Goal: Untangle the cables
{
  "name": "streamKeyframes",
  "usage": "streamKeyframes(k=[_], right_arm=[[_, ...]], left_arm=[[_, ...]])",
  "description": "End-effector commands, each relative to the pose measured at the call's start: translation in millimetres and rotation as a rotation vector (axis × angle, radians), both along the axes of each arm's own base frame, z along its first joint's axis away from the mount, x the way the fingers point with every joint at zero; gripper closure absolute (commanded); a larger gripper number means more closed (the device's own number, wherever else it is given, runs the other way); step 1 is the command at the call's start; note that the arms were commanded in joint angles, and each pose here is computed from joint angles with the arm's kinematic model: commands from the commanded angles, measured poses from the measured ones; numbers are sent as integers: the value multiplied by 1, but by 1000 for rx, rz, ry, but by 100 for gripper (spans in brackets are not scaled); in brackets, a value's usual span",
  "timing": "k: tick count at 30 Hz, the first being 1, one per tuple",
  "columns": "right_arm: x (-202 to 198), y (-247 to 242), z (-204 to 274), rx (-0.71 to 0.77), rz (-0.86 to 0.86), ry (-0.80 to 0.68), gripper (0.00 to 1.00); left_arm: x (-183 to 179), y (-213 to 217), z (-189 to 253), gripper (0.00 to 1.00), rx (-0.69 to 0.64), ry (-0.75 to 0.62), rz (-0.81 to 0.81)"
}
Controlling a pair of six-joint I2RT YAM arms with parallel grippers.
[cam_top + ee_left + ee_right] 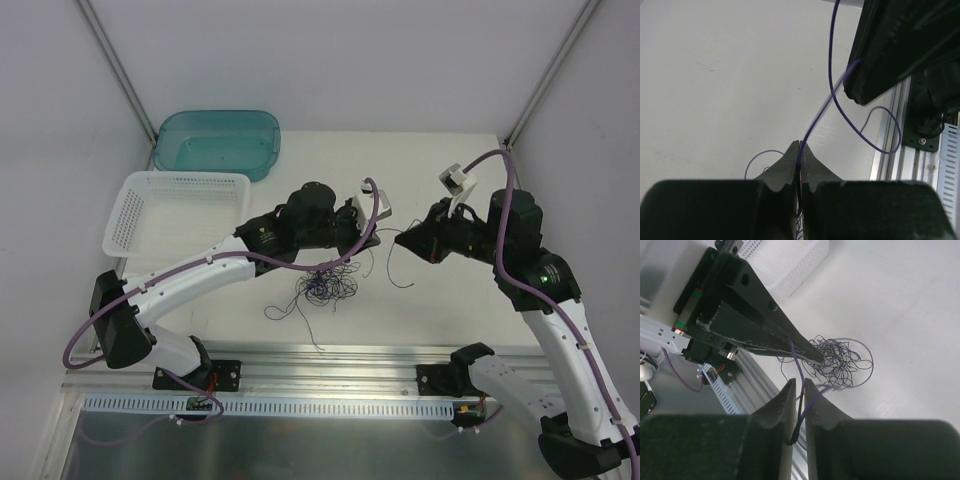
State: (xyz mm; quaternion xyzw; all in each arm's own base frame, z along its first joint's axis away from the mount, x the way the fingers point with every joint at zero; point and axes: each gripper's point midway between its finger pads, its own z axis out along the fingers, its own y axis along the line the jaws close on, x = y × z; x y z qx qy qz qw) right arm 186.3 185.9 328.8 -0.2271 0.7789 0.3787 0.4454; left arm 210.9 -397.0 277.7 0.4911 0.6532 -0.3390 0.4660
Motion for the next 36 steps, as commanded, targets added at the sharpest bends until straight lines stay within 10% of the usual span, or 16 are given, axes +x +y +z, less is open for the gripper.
streamKeyframes(k=[1, 8, 13, 36], right_arm=[[-2, 1, 3, 13, 4, -26, 83], [-21, -9, -12, -16, 2, 4, 24], [-43, -24, -18, -49, -10, -18, 1], [-45, -26, -78, -91, -36, 127, 3]], left_arm=[[11, -5, 47, 100, -101, -65, 53], [54, 19, 88, 100, -210, -11, 213], [93, 50, 110, 100, -253, -25, 365], [346, 295, 132, 100, -384, -121, 1349]])
